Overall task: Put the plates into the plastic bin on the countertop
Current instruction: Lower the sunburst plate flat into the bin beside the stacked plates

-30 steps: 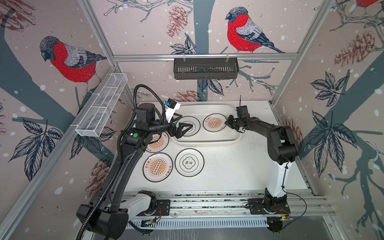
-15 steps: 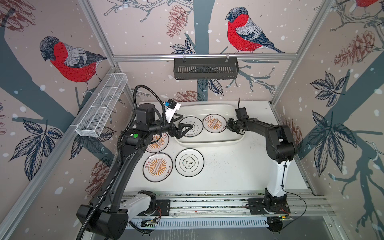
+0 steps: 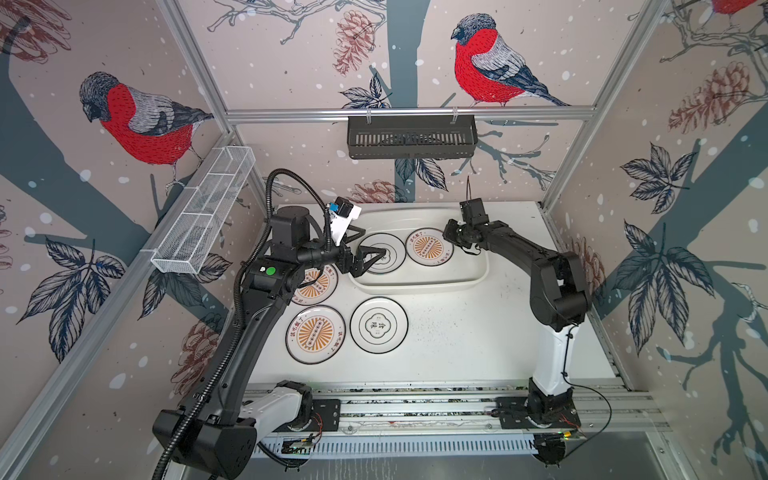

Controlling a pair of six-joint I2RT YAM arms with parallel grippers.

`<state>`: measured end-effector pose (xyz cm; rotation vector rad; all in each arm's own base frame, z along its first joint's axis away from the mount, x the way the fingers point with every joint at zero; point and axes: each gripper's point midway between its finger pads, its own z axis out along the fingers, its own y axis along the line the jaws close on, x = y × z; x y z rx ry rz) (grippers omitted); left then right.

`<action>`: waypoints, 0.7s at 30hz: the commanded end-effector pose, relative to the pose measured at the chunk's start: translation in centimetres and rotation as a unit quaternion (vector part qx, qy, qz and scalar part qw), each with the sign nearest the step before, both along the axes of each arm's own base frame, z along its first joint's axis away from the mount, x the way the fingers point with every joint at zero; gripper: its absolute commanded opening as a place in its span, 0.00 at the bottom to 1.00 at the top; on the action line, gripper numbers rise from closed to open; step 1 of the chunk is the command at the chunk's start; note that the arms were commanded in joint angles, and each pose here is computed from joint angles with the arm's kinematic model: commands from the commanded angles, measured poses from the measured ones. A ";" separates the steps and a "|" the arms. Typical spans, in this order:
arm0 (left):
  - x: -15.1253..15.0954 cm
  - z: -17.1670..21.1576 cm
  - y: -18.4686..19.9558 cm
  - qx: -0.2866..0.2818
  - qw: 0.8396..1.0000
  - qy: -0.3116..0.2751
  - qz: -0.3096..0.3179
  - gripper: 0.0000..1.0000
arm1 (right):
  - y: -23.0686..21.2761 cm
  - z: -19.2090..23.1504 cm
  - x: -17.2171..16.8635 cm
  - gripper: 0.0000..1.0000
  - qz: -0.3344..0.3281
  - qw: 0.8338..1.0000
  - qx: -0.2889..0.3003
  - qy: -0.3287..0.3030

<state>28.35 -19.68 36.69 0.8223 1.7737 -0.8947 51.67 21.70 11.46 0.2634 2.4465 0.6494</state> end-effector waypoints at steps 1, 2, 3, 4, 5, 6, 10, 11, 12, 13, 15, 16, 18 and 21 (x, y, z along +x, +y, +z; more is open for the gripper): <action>0.2 0.3 0.1 0.007 1.000 -0.015 0.000 0.96 | 1.2 -1.6 0.0 0.21 0.019 0.999 -0.021 0.020; 0.2 0.2 0.1 0.008 1.000 -0.015 0.001 0.96 | 1.6 -2.2 0.1 0.21 0.023 0.999 -0.023 0.025; 0.2 0.3 0.1 0.009 1.000 -0.015 0.002 0.96 | 2.0 -2.5 0.3 0.21 0.026 0.999 -0.023 0.027; 0.2 0.2 0.2 0.009 1.000 -0.015 0.003 0.96 | 2.2 -2.8 0.3 0.21 0.027 0.999 -0.023 0.030; 0.2 0.3 0.2 0.010 1.000 -0.016 0.004 0.96 | 2.3 -3.3 0.4 0.21 0.027 0.999 -0.025 0.033; 0.2 0.2 0.2 0.011 1.000 -0.014 0.005 0.96 | 2.3 -3.6 0.5 0.21 0.026 0.999 -0.027 0.036; 0.3 0.1 0.2 0.010 1.000 -0.013 0.005 0.96 | 1.6 -4.8 0.5 0.21 0.021 0.998 -0.046 0.046; 0.2 0.2 0.2 0.010 1.000 -0.013 0.004 0.96 | 1.3 -5.1 0.4 0.22 0.020 0.997 -0.051 0.053; 0.3 0.1 0.2 0.010 1.000 -0.012 0.004 0.96 | 0.9 -5.6 0.4 0.22 0.018 0.997 -0.056 0.058; 0.3 0.1 0.2 0.010 1.000 -0.012 0.005 0.96 | 0.6 -5.8 0.3 0.22 0.017 0.996 -0.060 0.062; 0.4 0.0 0.1 0.010 1.000 -0.010 0.004 0.96 | -0.1 -6.3 0.2 0.23 0.014 0.995 -0.065 0.068; 0.5 0.0 0.1 0.010 1.000 -0.010 0.004 0.96 | -0.3 -6.4 0.1 0.23 0.014 0.995 -0.066 0.070; 0.5 -0.1 0.0 0.009 1.000 -0.008 0.002 0.96 | -0.7 -6.8 -0.1 0.24 0.015 0.995 -0.070 0.076; 0.7 -0.2 -0.1 0.008 1.000 -0.005 0.001 0.96 | -1.5 -7.3 -0.3 0.24 0.011 0.993 -0.077 0.084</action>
